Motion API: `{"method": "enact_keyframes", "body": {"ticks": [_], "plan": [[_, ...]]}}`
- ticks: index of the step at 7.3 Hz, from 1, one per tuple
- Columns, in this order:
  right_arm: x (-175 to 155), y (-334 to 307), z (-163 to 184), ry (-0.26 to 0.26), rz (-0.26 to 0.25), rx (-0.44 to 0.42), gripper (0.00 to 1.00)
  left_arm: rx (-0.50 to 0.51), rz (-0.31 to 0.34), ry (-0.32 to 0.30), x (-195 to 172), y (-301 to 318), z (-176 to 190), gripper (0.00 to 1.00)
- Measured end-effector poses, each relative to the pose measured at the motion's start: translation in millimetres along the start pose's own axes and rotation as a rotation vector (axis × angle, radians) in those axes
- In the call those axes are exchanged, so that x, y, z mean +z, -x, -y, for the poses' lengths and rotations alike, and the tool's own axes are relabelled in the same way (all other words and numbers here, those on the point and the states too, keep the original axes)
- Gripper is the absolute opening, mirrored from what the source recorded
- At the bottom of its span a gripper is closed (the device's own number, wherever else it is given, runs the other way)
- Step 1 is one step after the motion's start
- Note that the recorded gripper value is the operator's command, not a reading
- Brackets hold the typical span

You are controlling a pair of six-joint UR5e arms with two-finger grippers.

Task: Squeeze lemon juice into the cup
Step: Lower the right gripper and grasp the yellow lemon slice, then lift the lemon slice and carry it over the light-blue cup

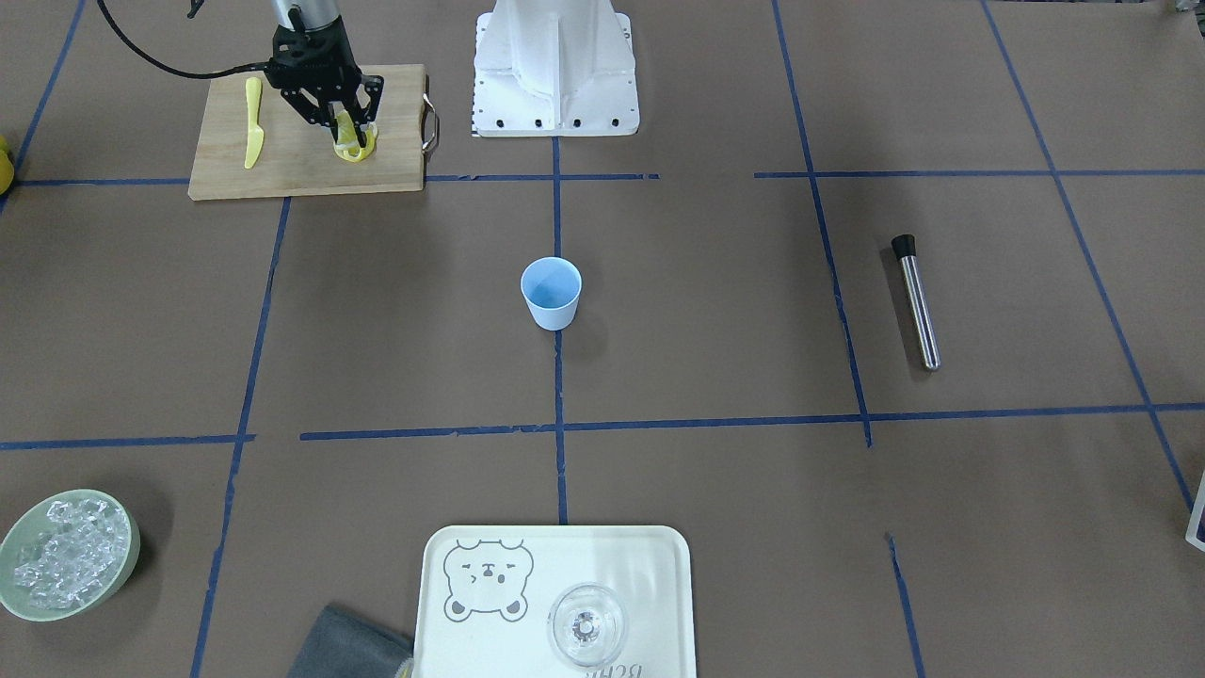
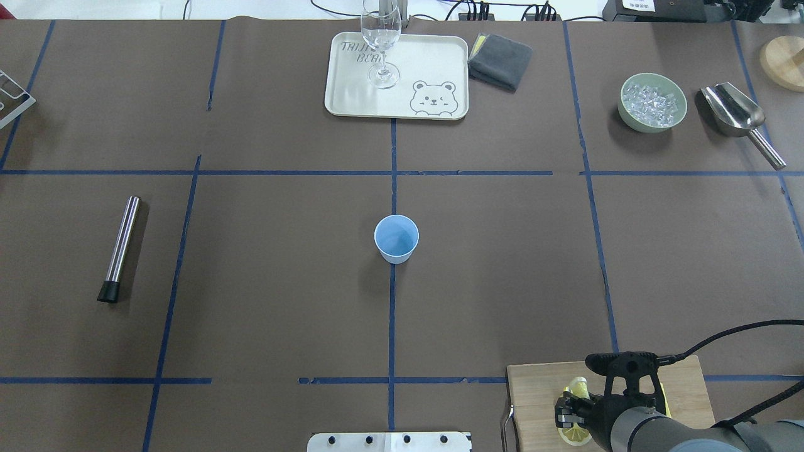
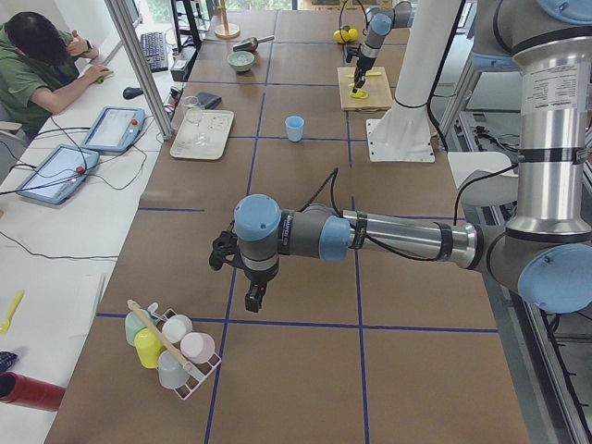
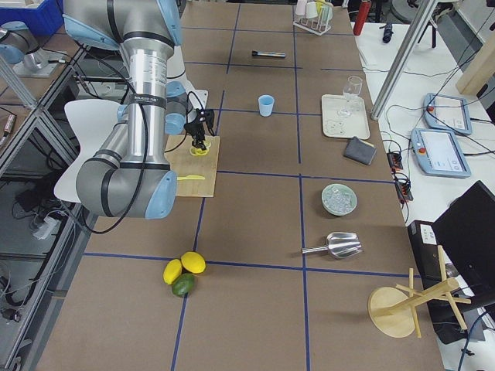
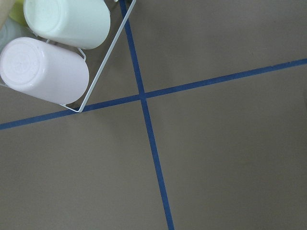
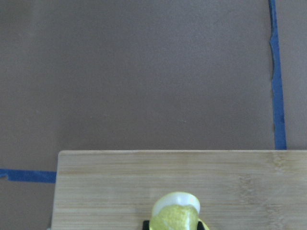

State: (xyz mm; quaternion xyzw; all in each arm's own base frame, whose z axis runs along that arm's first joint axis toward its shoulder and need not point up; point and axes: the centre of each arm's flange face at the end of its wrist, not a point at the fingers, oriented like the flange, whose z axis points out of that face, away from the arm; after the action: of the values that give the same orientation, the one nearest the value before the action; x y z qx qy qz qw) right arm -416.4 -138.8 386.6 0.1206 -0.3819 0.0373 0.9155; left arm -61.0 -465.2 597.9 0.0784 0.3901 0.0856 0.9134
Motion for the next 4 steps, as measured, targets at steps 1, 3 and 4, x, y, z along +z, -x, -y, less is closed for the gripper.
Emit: {"method": "enact_keyframes", "body": {"ticks": [1, 3, 4], "plan": [[-4.9, 0.6, 5.7, -0.007, 0.007, 0.009, 0.21, 0.0, 0.0, 0.0, 0.0, 0.1, -0.1, 1.0], [-21.2, 6.0, 18.0, -0.012, 0.007, 0.025, 0.21, -0.002, 0.0, 0.001, 0.5, 0.7, -0.6, 1.0], [-33.4, 16.5, 28.1, -0.002, -0.003, 0.038, 0.21, -0.002, 0.0, 0.001, 0.5, 0.8, -0.6, 1.0]]}}
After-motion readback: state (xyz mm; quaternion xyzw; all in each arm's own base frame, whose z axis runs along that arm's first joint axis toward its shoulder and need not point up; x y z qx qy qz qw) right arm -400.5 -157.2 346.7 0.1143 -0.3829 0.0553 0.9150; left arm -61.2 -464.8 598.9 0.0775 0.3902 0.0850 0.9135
